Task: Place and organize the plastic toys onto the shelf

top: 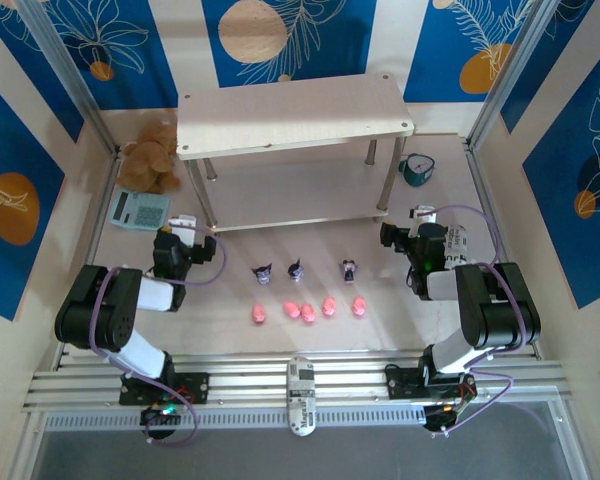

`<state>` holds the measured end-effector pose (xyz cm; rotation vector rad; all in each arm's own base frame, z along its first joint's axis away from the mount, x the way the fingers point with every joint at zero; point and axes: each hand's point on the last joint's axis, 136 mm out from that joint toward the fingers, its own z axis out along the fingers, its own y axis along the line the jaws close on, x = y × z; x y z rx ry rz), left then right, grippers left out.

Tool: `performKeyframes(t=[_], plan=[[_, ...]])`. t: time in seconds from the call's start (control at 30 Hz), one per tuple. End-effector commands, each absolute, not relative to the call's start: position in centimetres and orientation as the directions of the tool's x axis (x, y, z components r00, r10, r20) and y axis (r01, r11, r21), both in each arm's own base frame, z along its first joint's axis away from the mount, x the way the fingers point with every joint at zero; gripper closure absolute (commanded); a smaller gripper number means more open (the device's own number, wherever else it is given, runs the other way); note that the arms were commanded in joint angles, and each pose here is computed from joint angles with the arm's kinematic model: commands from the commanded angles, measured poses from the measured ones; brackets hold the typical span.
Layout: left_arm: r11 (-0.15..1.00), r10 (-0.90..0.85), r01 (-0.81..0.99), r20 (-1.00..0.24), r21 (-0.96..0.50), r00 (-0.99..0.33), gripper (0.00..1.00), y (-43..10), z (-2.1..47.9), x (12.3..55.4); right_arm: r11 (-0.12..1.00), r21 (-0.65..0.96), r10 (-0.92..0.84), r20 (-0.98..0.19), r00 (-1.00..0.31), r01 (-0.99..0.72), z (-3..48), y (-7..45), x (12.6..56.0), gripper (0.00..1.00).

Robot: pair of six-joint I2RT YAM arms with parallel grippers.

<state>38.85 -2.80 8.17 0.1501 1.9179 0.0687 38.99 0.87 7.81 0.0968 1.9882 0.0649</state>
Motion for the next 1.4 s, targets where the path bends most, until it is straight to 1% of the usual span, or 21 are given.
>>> performKeyframes(t=[0.0, 0.07, 0.13, 0.2, 0.3, 0.37, 0.4, 0.5, 0.57, 0.6, 0.63, 0.7, 0.73, 0.87, 1.0, 1.13, 1.23, 1.37], plan=[[0.991, 0.123, 0.097, -0.939, 0.097, -0.320, 0.13, -3.1, 9.1, 39.5, 0.994, 0.107, 0.107, -0.927, -0.360, 0.019, 9.3, 0.9, 39.6, 0.01], [0.991, 0.121, 0.094, -0.940, 0.096, -0.318, 0.20, -3.0, 9.2, 39.5, 0.994, 0.107, 0.108, -0.927, -0.360, 0.021, 9.3, 0.8, 39.6, 0.00], [0.992, 0.119, 0.069, -0.940, 0.102, -0.319, 0.27, -2.6, 9.5, 39.6, 0.994, 0.101, 0.108, -0.928, -0.357, 0.038, 9.7, 0.6, 39.6, 0.02], [0.993, 0.118, 0.055, -0.933, 0.106, -0.339, 0.33, -2.4, 10.5, 39.9, 0.995, 0.096, 0.099, -0.925, -0.366, 0.026, 9.9, 0.9, 39.7, 0.08], [0.992, 0.121, 0.072, -0.899, 0.100, -0.421, 0.47, -2.8, 12.2, 40.3, 0.997, 0.076, 0.078, -0.929, -0.363, 0.020, 10.0, 1.3, 39.7, 0.11], [0.995, 0.102, 0.062, -0.884, 0.083, -0.456, 0.52, -3.0, 13.0, 39.9, 0.998, 0.065, 0.069, -0.932, -0.356, 0.022, 10.2, 1.4, 39.7, 0.12], [0.995, 0.096, 0.066, -0.884, 0.075, -0.457, 0.52, -3.4, 13.6, 39.5, 0.997, 0.064, 0.071, -0.929, -0.362, 0.032, 10.3, 1.2, 39.7, 0.12], [0.996, 0.075, 0.075, -0.888, 0.046, -0.453, 0.53, -4.8, 15.2, 37.9, 0.997, 0.041, 0.064, -0.891, -0.449, 0.062, 11.6, 0.8, 40.1, 0.12], [0.997, 0.047, 0.072, -0.884, 0.015, -0.464, 0.53, -5.7, 15.8, 36.6, 0.996, 0.054, 0.084, -0.872, -0.483, 0.075, 13.1, 0.8, 40.0, 0.15], [0.997, 0.038, 0.078, -0.881, 0.001, -0.472, 0.54, -6.3, 16.1, 35.9, 0.994, 0.087, 0.111, -0.851, -0.513, 0.071, 13.7, 1.2, 39.6, 0.19], [0.997, 0.033, 0.079, -0.879, -0.005, -0.476, 0.54, -6.8, 16.3, 35.2, 0.991, 0.117, 0.137, -0.828, -0.544, 0.071, 14.1, 1.7, 39.0, 0.24], [0.995, 0.025, 0.094, -0.877, -0.023, -0.480, 0.54, -8.0, 16.7, 33.8, 0.978, 0.185, 0.206, -0.766, -0.609, 0.098, 14.8, 3.1, 37.2, 0.26], [0.994, 0.025, 0.105, -0.876, -0.030, -0.481, 0.54, -8.5, 17.0, 33.2, 0.977, 0.196, 0.204, -0.753, -0.626, 0.082, 15.2, 4.0, 36.4, 0.26], [0.988, 0.042, 0.147, -0.852, -0.042, -0.522, 0.53, -10.1, 17.0, 30.6, 0.988, 0.143, 0.139, -0.692, -0.709, 0.054, 16.0, 7.0, 32.0, 0.25], [0.985, 0.036, 0.161, -0.828, -0.066, -0.560, 0.51, -10.3, 16.4, 28.7, 0.984, 0.164, 0.147, -0.542, -0.828, 0.067, 15.0, 9.5, 28.0, 0.23], [0.983, 0.020, 0.161, -0.815, -0.091, -0.579, 0.51, -10.2, 16.0, 27.7, 0.991, 0.112, 0.121, -0.441, -0.889, 0.079, 12.9, 11.6, 25.2, 0.21], [0.981, 0.024, 0.171, -0.809, -0.095, -0.588, 0.51, -10.4, 15.9, 27.5, 0.993, 0.085, 0.107, -0.387, -0.916, 0.080, 11.5, 12.8, 24.6, 0.23], [0.978, 0.028, 0.181, -0.800, -0.101, -0.599, 0.51, -10.8, 16.0, 27.8, 0.997, 0.050, 0.077, -0.323, -0.943, 0.065, 9.7, 14.2, 24.9, 0.26]])
